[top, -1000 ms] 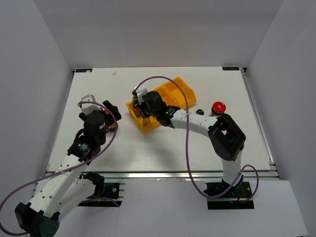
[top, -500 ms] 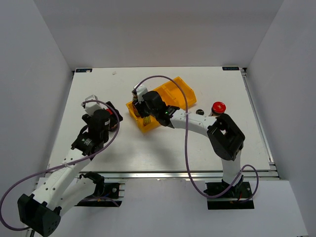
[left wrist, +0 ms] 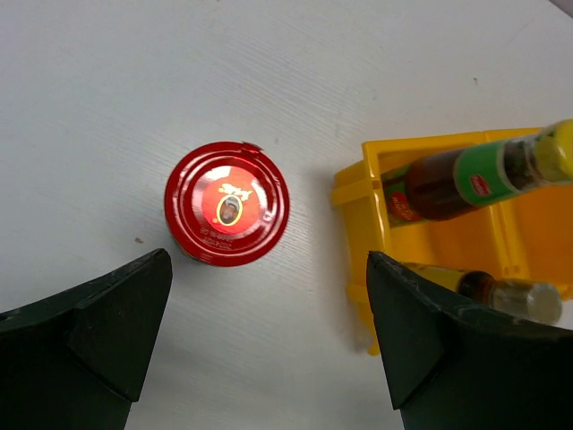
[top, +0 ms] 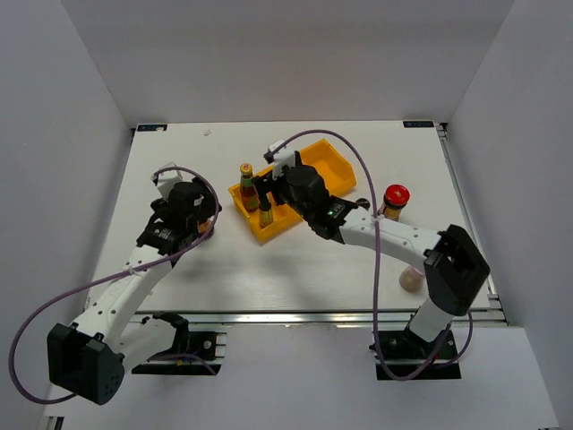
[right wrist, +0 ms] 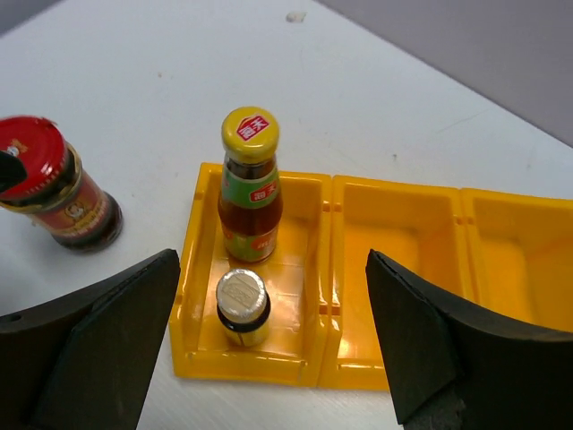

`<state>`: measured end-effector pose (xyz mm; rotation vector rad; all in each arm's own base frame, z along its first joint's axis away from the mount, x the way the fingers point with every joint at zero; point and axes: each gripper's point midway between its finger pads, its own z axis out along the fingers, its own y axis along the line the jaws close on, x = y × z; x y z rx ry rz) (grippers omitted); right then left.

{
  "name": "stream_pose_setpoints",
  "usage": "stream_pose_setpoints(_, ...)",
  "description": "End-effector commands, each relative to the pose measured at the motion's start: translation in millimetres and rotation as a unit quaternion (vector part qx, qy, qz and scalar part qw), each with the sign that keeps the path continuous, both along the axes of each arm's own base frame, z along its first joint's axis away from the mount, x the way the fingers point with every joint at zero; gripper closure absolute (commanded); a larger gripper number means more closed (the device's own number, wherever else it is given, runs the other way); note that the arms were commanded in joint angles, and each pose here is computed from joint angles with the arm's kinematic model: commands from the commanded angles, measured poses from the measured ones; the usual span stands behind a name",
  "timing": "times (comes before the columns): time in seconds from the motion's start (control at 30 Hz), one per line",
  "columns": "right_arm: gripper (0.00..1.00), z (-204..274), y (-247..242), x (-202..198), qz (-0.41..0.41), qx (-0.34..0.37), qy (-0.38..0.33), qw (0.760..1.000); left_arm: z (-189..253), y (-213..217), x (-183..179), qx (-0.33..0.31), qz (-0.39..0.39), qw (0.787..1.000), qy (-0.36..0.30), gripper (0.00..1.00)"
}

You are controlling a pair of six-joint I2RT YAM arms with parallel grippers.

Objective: Organize the condiment bottles

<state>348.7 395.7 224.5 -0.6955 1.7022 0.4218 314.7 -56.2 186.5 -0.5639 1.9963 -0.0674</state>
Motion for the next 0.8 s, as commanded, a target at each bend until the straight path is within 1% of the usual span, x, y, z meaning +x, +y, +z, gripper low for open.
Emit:
stream_pose_setpoints(0.0,0.11,49,-21,-4,-0.043,0.078,-0.039,0.995,4,7,2,-0.007,0.005,1.000,0.012,0.02)
stream_pose_setpoints(0.07,0.11,42,-37,-5,-0.071,0.071,-0.036,0.994,1,10,1,-0.010,0.010,1.000,0.015,0.02)
stream_pose_setpoints(0.1,0.11,48,-46,-7,-0.083,0.078,-0.039,0.993,-1,11,2,-0.011,0.010,1.000,0.019,0.02)
stream_pose_setpoints(0.17,0.10,44,-65,-11,-0.110,0.077,-0.039,0.990,-5,11,4,-0.008,0.008,1.000,0.025,0.02)
stream_pose_setpoints(0.2,0.11,42,-71,-12,-0.121,0.082,-0.035,0.989,-12,12,6,-0.002,0.009,0.999,0.038,0.02)
stream_pose_setpoints(0.3,0.11,39,-94,-19,-0.152,0.088,-0.033,0.984,-14,11,16,0.012,0.002,0.999,0.042,0.02)
stream_pose_setpoints(0.33,0.11,45,-103,-21,-0.163,0.097,-0.037,0.981,-20,10,18,0.016,-0.002,0.999,0.050,0.02)
stream_pose_setpoints(0.4,0.11,36,-114,-26,-0.174,0.095,-0.033,0.980,-25,13,20,0.025,0.008,0.998,0.062,0.02)
stream_pose_setpoints(0.47,0.11,41,-126,-30,-0.187,0.103,-0.038,0.976,-31,19,21,0.038,0.022,0.996,0.074,0.02)
stream_pose_setpoints(0.53,0.11,35,-136,-33,-0.200,0.099,-0.036,0.974,-34,23,21,0.045,0.034,0.995,0.080,0.02)
stream_pose_setpoints(0.63,0.11,31,-147,-38,-0.210,0.098,-0.036,0.972,-34,26,25,0.052,0.039,0.995,0.079,0.02)
stream_pose_setpoints(0.77,0.11,27,-159,-39,-0.227,0.089,-0.037,0.969,-41,32,30,0.070,0.047,0.992,0.095,0.02)
